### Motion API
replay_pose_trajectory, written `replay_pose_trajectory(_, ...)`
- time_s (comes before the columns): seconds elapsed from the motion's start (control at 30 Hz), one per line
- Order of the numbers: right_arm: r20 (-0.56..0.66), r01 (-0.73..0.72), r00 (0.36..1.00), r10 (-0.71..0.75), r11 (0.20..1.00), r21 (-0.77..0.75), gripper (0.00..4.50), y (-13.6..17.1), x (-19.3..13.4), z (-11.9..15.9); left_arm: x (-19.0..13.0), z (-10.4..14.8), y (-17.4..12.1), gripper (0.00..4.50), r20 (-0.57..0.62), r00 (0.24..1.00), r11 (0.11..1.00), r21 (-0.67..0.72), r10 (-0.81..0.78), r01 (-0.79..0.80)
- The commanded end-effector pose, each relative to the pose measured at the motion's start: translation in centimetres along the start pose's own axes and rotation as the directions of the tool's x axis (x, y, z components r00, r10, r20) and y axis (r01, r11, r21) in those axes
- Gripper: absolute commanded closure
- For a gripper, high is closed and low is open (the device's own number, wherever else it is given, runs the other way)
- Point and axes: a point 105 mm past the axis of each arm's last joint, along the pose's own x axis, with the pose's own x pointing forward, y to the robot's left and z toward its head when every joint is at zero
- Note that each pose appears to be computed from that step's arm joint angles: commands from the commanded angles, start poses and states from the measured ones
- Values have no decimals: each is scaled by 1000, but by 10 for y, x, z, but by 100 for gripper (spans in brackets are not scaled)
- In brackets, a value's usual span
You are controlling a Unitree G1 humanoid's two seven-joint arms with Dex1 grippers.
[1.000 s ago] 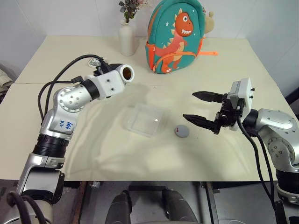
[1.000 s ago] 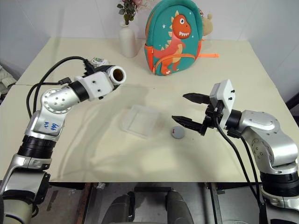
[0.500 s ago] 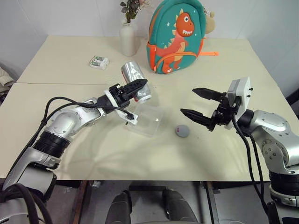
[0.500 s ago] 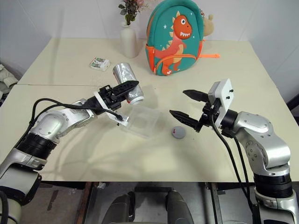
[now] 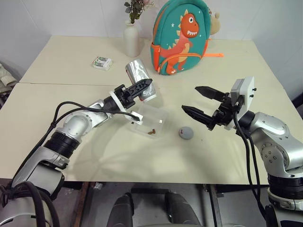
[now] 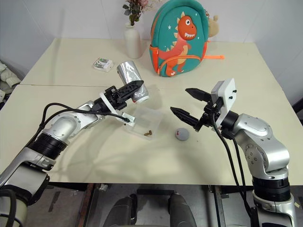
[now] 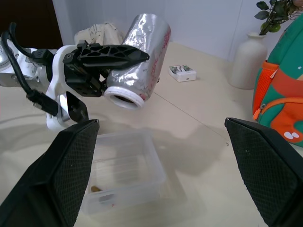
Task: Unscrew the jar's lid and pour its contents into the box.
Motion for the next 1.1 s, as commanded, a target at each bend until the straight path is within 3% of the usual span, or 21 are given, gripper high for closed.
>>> replay_pose_trajectory(0.03, 56, -1, 998, 2, 1000, -20, 2, 0, -2, 13, -5, -18, 15, 246, -65, 998, 990, -137, 16, -25)
replay_pose_trajectory(0.1, 56, -8, 998, 9, 1000, -14, 2, 1, -1, 12, -10, -22, 11, 246, -86, 996, 956, -292, -40, 13)
replay_pose_trajectory(0.17, 48, -22, 999, 22, 1000, -7, 2, 2, -1, 11, -20, -36, 2, 246, -177, 974, 820, -572, -144, 17)
replay_pose_trajectory(0.23, 40, -30, 999, 30, 1000, -4, 2, 2, -1, 9, -34, -50, -8, 246, -258, 934, 571, -818, -249, -73)
replay_pose_trajectory(0.27, 37, -36, 999, 36, 999, 0, 2, 3, 0, 8, -43, -59, -16, 246, -305, 899, 399, -902, -313, -167)
replay_pose_trajectory(0.33, 36, -49, 998, 48, 999, 8, 2, 4, 2, 7, -61, -69, -32, 246, -332, 850, 60, -939, -410, -338)
replay_pose_trajectory(0.37, 36, -56, 998, 55, 998, 11, 2, 5, 3, 7, -69, -70, -38, 246, -332, 833, -39, -921, -442, -388)
replay_pose_trajectory(0.43, 32, -75, 997, 74, 997, 14, 2, 7, 5, 7, -83, -75, -46, 246, -354, 794, -154, -864, -494, -480)
replay_pose_trajectory(0.53, 27, -107, 994, 107, 994, 16, 2, 12, 9, 6, -110, -83, -61, 246, -400, 719, -222, -766, -569, -603)
replay_pose_trajectory(0.73, 32, -138, 990, 137, 990, 10, 2, 14, 16, 8, -148, -97, -72, 246, -505, 641, -156, -703, -578, -694)
replay_pose_trajectory(0.87, 38, -153, 987, 153, 988, 0, 2, 16, 21, 9, -165, -95, -86, 246, -514, 609, -109, -704, -603, -702)
replay_pose_trajectory(1.1, 54, -163, 985, 164, 987, -8, 2, 18, 27, 12, -187, -92, -97, 246, -584, 570, -106, -639, -578, -762)
